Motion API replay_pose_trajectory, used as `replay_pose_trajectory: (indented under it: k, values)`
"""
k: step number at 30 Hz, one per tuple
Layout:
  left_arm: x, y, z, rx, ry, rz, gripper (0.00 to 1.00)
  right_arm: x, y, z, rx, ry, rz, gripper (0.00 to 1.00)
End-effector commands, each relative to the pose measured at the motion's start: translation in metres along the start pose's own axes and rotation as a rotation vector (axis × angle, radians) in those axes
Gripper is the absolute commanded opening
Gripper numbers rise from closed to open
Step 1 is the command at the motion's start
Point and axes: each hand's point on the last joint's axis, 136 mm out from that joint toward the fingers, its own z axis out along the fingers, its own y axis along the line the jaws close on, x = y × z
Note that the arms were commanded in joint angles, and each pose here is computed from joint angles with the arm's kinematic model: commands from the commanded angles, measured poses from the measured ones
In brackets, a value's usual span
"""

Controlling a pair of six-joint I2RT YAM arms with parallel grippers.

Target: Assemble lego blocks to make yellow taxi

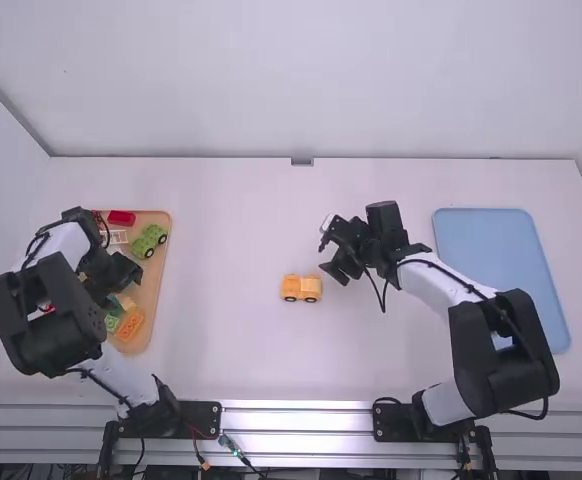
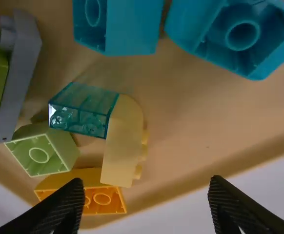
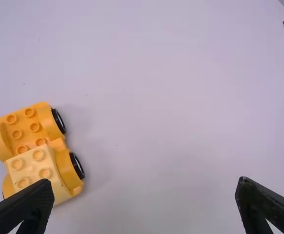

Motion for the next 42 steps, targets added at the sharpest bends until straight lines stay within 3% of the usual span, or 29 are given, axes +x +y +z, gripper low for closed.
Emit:
replay_pose_trajectory:
  k: [1,15,33,42]
  values:
    - [0.0,0.005,0.0,-0.02,-0.025,-0.001,0.73,0.001,0.001,-0.002,0.0,-0.001,0.011,0.98]
    - [0.0,0.003,0.017,0.001,-0.051,0.0,0.66,0.0,0.002,-0.002,-0.004,-0.003,0.017,0.99]
    - [-0.001,0.002,0.04,0.028,-0.104,-0.002,0.68,0.0,0.003,-0.002,-0.007,-0.005,0.019,0.99]
    - [-0.002,0.002,0.043,0.035,-0.118,0.024,0.55,0.0,0.002,-0.002,-0.007,-0.005,0.043,0.99]
